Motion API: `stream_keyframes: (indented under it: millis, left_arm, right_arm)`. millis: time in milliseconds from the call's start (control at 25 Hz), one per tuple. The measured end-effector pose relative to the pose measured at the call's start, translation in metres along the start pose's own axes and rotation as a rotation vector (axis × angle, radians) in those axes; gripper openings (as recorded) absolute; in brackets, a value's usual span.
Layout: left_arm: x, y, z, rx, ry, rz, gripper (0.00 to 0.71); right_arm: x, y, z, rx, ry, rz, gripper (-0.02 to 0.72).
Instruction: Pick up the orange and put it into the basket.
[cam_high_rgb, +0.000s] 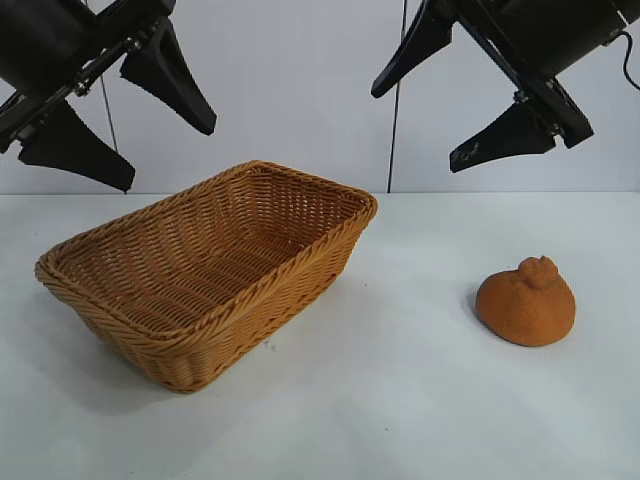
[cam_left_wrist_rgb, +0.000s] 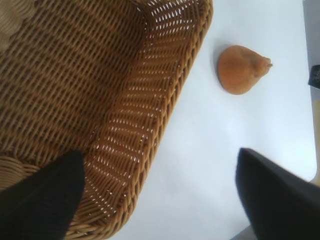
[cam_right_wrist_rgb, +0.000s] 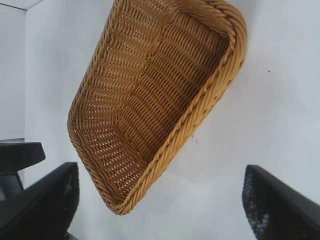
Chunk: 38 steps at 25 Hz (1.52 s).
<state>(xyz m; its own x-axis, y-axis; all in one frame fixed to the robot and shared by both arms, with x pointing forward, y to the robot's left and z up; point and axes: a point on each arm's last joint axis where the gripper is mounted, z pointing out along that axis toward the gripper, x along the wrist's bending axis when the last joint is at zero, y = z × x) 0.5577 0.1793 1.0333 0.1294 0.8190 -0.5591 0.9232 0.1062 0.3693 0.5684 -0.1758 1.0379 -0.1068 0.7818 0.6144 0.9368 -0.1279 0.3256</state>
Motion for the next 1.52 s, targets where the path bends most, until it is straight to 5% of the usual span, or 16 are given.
stream_keyframes:
  millis: [1280, 1520]
  left_arm:
    - [0.0, 0.001, 0.0, -0.007, 0.002, 0.001, 0.589]
    - [0.022, 0.007, -0.022, -0.026, 0.071, -0.043, 0.589]
  right_arm:
    - [0.0, 0.0, 0.0, -0.001, 0.0, 0.0, 0.608]
    - [0.0, 0.0, 0.0, -0.003, -0.001, 0.0, 0.608]
